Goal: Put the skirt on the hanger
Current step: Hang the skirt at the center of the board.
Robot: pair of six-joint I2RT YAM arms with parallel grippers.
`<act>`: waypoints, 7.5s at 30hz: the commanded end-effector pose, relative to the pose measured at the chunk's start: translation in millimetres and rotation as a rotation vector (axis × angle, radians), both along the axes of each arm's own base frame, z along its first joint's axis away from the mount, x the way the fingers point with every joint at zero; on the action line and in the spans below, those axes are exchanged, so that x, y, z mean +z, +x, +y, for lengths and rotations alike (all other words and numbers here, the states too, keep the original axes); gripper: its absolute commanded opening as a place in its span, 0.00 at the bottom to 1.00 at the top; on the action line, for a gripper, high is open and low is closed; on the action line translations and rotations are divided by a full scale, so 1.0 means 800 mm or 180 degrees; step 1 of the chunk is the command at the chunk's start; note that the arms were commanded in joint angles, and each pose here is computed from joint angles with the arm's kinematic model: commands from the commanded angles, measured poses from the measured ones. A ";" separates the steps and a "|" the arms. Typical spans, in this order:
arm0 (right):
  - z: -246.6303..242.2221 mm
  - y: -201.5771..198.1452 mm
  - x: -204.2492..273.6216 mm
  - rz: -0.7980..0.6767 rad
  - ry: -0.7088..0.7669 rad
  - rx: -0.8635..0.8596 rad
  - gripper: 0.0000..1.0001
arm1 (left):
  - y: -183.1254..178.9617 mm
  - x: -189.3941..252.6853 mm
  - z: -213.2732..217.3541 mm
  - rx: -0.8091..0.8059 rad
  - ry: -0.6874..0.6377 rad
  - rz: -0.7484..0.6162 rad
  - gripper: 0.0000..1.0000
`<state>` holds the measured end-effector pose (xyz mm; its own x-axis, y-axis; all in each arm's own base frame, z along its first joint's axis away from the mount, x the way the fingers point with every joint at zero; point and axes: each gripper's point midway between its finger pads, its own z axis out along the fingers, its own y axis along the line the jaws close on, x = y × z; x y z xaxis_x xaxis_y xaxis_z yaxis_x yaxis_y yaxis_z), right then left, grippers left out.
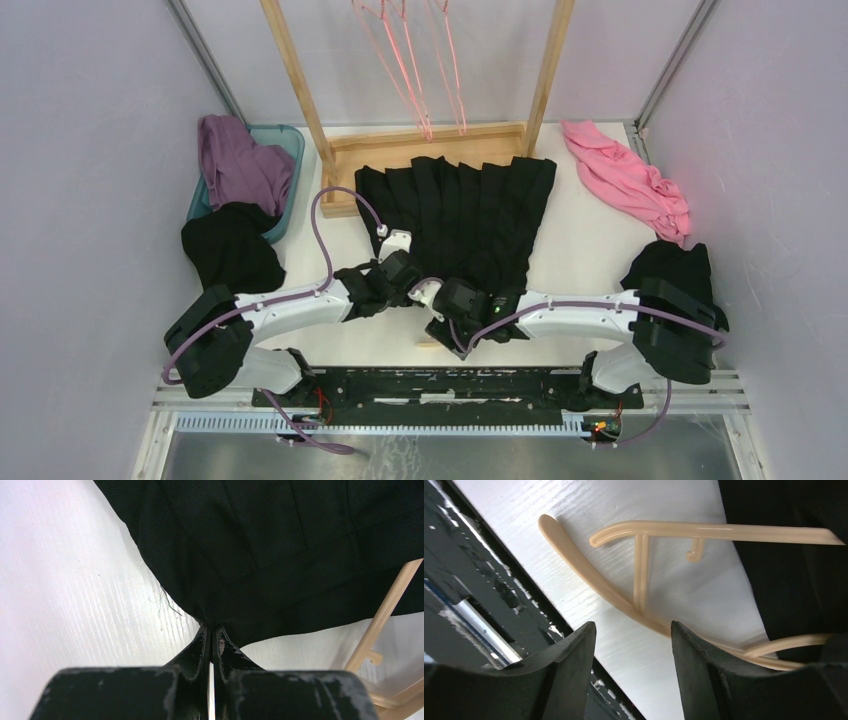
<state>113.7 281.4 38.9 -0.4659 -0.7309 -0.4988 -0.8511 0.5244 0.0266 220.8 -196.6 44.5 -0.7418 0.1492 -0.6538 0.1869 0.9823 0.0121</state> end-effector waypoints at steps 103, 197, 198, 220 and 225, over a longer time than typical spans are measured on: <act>0.028 0.089 -0.035 0.0158 0.0479 -0.1027 0.01 | -0.005 0.082 -0.039 -0.0051 -0.0663 -0.0476 0.03; 0.253 0.103 0.080 0.0710 0.1810 0.0589 0.01 | -0.150 0.125 -0.239 -0.1708 -0.1720 -0.0961 0.12; 0.253 0.100 0.076 0.0754 0.1807 0.0611 0.01 | -0.146 0.124 -0.238 -0.1684 -0.1647 -0.0986 0.14; 0.183 0.124 0.076 0.0882 0.1195 -0.0226 0.64 | -0.134 0.112 -0.200 -0.1429 -0.1445 -0.1043 0.40; 0.164 0.126 0.093 0.0745 0.1113 -0.0281 0.68 | -0.138 0.134 -0.206 -0.1529 -0.1481 -0.1072 0.40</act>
<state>197.1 417.4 81.6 -0.6549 -0.5502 -0.5180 -0.7557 0.4775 0.4483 124.5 -335.8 106.4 -0.4737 0.0878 -0.8763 0.5636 0.7948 -0.2250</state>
